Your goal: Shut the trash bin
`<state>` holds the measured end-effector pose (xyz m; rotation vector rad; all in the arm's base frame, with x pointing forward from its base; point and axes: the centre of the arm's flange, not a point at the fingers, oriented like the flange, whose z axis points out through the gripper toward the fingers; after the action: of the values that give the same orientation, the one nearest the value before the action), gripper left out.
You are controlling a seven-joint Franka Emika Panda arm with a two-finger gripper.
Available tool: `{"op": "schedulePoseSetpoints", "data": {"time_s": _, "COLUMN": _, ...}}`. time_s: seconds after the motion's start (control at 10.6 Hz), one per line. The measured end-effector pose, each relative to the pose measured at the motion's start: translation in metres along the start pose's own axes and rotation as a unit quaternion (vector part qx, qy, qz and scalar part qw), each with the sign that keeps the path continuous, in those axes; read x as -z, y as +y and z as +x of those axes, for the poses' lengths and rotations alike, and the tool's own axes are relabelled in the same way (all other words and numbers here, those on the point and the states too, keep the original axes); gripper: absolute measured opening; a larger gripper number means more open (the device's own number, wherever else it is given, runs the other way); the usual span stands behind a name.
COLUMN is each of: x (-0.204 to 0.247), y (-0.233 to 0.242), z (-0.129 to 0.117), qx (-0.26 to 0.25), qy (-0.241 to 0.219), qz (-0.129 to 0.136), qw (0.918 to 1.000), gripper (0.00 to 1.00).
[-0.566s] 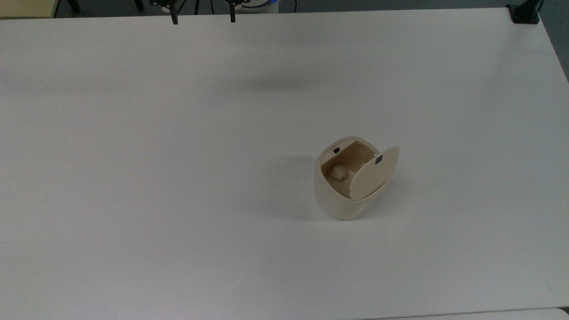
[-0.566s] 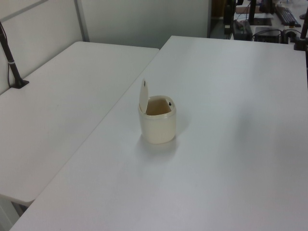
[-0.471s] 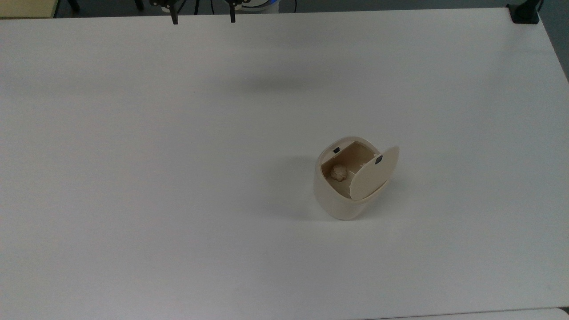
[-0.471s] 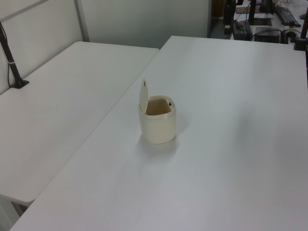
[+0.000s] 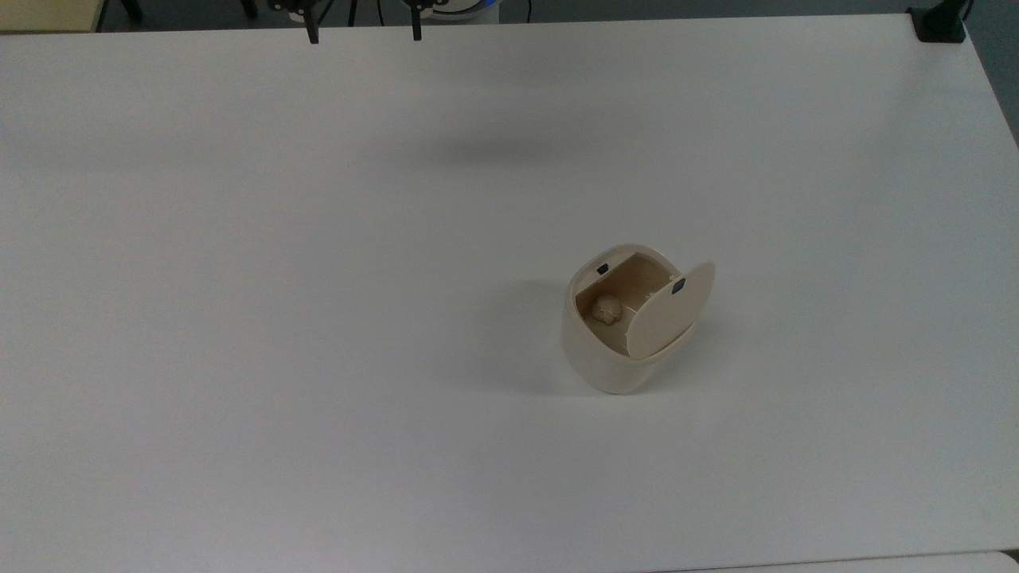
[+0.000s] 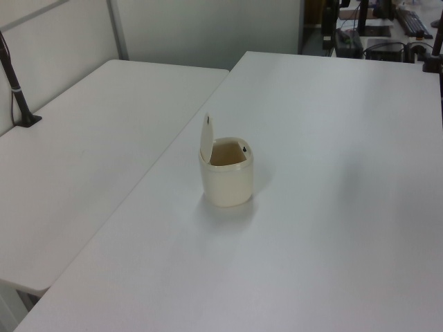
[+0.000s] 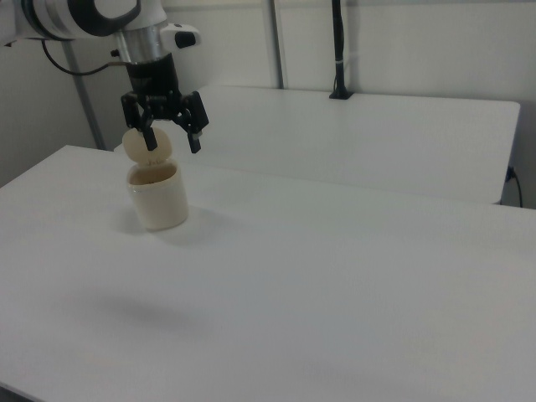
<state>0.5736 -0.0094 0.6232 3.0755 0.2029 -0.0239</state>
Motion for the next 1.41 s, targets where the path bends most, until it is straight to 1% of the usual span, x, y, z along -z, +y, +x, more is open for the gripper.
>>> {"op": "schedulePoseSetpoints", "data": {"time_s": 0.38, "x": -0.001, "y": 0.000, "z": 0.000, "qx": 0.000, "qy": -0.001, "qz": 0.000, "qw": 1.0000, "gripper": 0.98}}
{"op": "schedulePoseSetpoints", "data": {"time_s": 0.47, "x": -0.001, "y": 0.000, "z": 0.000, "qx": 0.000, "qy": -0.001, "qz": 0.000, "qw": 1.0000, "gripper": 0.86}}
{"op": "schedulePoseSetpoints", "data": {"time_s": 0.57, "x": -0.002, "y": 0.000, "z": 0.000, "qx": 0.000, "qy": -0.002, "qz": 0.000, "qw": 1.0000, "gripper": 0.71}}
{"op": "schedulePoseSetpoints", "data": {"time_s": 0.75, "x": -0.003, "y": 0.000, "z": 0.000, "qx": 0.000, "qy": -0.003, "qz": 0.000, "qw": 1.0000, "gripper": 0.36}}
{"op": "schedulePoseSetpoints", "data": {"time_s": 0.85, "x": -0.003, "y": -0.001, "z": 0.000, "qx": 0.001, "qy": -0.003, "qz": 0.000, "qw": 1.0000, "gripper": 0.20}}
{"op": "schedulePoseSetpoints", "data": {"time_s": 0.94, "x": -0.004, "y": -0.001, "z": 0.000, "qx": 0.001, "qy": -0.004, "qz": 0.001, "qw": 1.0000, "gripper": 0.07}}
{"op": "schedulePoseSetpoints", "data": {"time_s": 1.04, "x": -0.006, "y": -0.003, "z": 0.001, "qx": 0.003, "qy": -0.006, "qz": 0.001, "qw": 1.0000, "gripper": 0.03}}
{"op": "schedulePoseSetpoints", "data": {"time_s": 1.13, "x": -0.009, "y": -0.006, "z": 0.004, "qx": 0.006, "qy": -0.006, "qz": 0.001, "qw": 1.0000, "gripper": 0.03}}
{"op": "schedulePoseSetpoints", "data": {"time_s": 1.23, "x": -0.012, "y": -0.010, "z": 0.011, "qx": 0.010, "qy": 0.006, "qz": 0.000, "qw": 0.9999, "gripper": 0.03}}
{"op": "schedulePoseSetpoints", "data": {"time_s": 1.32, "x": -0.017, "y": -0.016, "z": 0.024, "qx": 0.016, "qy": 0.030, "qz": -0.001, "qw": 0.9994, "gripper": 0.03}}
{"op": "schedulePoseSetpoints", "data": {"time_s": 1.41, "x": -0.021, "y": -0.027, "z": 0.036, "qx": 0.025, "qy": 0.052, "qz": 0.005, "qw": 0.9983, "gripper": 0.03}}
